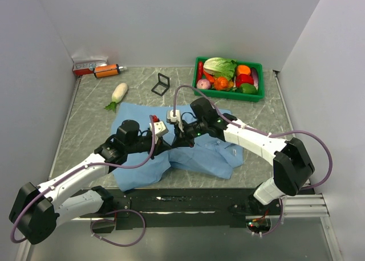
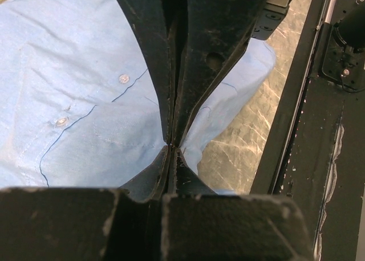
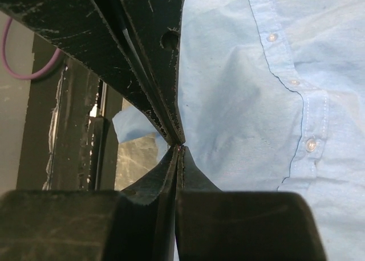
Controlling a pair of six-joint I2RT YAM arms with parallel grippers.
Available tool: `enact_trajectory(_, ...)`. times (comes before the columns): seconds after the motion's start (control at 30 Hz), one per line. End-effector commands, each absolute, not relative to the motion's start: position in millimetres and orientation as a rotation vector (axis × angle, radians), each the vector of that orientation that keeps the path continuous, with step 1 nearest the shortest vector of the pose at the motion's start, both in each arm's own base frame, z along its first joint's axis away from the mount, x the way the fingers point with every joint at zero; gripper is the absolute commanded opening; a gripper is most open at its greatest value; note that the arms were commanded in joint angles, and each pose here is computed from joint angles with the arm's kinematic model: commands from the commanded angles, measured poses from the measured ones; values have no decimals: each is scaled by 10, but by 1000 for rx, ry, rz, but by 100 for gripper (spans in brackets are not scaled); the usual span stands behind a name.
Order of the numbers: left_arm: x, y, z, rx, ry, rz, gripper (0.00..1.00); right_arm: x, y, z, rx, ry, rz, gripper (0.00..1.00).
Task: Remove the brooch from the garment
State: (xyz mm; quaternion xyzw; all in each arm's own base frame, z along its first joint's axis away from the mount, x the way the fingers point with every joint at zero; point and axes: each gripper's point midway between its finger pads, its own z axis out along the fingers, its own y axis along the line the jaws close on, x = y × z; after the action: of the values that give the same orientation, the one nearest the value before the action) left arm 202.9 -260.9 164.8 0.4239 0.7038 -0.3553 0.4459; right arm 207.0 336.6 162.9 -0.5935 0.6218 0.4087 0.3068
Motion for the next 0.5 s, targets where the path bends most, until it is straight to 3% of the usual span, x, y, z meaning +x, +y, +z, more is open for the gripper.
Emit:
enact_trajectory(0.0,2099,-2630,1946,1008,1657,-882,2,2066,3410,1727,-1598,1590,1064,0)
enact_trajectory(0.1,2133,-2578,1994,961,1683,-870,39,2067,3363,1753,-1560,1626,1090,0)
enact_trajectory(0.13,2160,-2550,2009,940,1691,-864,43,2067,3350,1752,-1548,1637,1102,0)
enact_trajectory(0.27,2116,-2499,1963,871,1755,-923,49,2108,3308,1838,-1474,1675,1158,0)
enact_trajectory(0.47,2135,-2613,1938,790,1822,-1091,48,2119,3337,1964,-1371,1726,1242,0)
